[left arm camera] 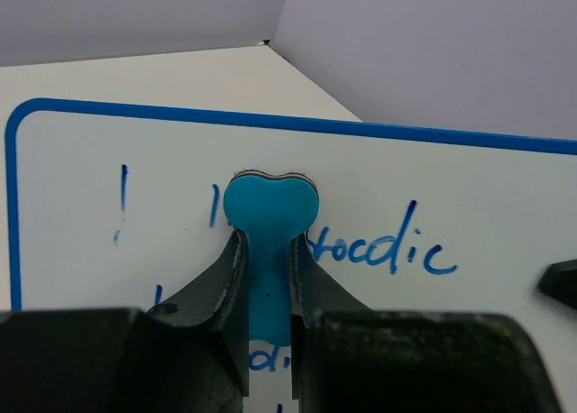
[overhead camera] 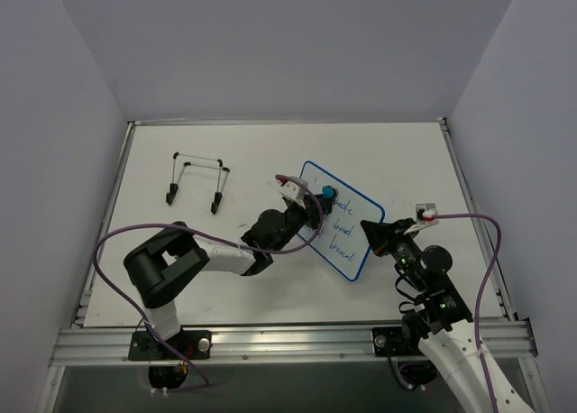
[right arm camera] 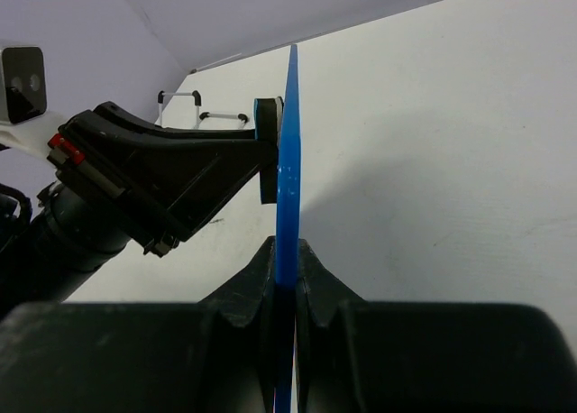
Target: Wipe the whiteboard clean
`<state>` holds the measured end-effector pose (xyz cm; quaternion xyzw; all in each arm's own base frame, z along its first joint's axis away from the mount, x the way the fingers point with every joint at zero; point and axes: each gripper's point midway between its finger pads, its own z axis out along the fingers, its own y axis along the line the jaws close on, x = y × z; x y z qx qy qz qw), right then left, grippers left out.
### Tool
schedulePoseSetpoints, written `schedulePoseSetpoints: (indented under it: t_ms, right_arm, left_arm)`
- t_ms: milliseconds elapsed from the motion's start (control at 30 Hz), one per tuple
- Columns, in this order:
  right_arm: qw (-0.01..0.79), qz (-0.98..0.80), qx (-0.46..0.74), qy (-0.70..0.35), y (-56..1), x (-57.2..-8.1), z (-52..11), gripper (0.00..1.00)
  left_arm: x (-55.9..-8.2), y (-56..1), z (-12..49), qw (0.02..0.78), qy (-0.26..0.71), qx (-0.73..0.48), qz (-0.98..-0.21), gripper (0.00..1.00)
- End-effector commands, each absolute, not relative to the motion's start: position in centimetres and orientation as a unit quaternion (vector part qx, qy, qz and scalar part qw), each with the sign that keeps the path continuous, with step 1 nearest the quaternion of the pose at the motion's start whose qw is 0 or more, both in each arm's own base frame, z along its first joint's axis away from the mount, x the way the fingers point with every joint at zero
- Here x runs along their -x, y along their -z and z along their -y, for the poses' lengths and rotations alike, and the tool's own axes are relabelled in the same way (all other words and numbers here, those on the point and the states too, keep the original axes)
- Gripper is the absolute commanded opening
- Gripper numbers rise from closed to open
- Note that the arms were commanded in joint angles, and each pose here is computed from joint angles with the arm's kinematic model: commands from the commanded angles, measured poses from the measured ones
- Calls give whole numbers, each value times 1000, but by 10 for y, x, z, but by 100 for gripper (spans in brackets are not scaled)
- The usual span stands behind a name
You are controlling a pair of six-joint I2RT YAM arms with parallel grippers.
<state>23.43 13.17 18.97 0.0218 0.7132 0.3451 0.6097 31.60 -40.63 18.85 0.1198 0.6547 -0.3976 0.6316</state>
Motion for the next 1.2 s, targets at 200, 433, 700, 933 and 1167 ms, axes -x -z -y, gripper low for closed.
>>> schedulePoseSetpoints:
  t_ms: [200, 433, 700, 933, 1167]
  right_arm:
    - [612, -683, 49, -396, -216, -220, -156, 0]
    - [612, -681, 49, -399, -215, -217, -156, 0]
    - [615, -680, 50, -396, -218, -216, -155, 0]
    - [614, -680, 51, -397, -218, -215, -156, 0]
    - [614, -680, 51, -398, -219, -212, -155, 0]
  left_arm:
    - [-305, -204, 424, 626, 403, -131, -655, 2]
    - [-351, -191, 388, 633, 366, -103, -674, 2]
    - [-364, -190, 391, 629, 377, -126, -668, 2]
    - [-325, -224, 430, 628, 418, -180, -632, 2]
    - [-284, -242, 458, 613, 454, -212, -610, 2]
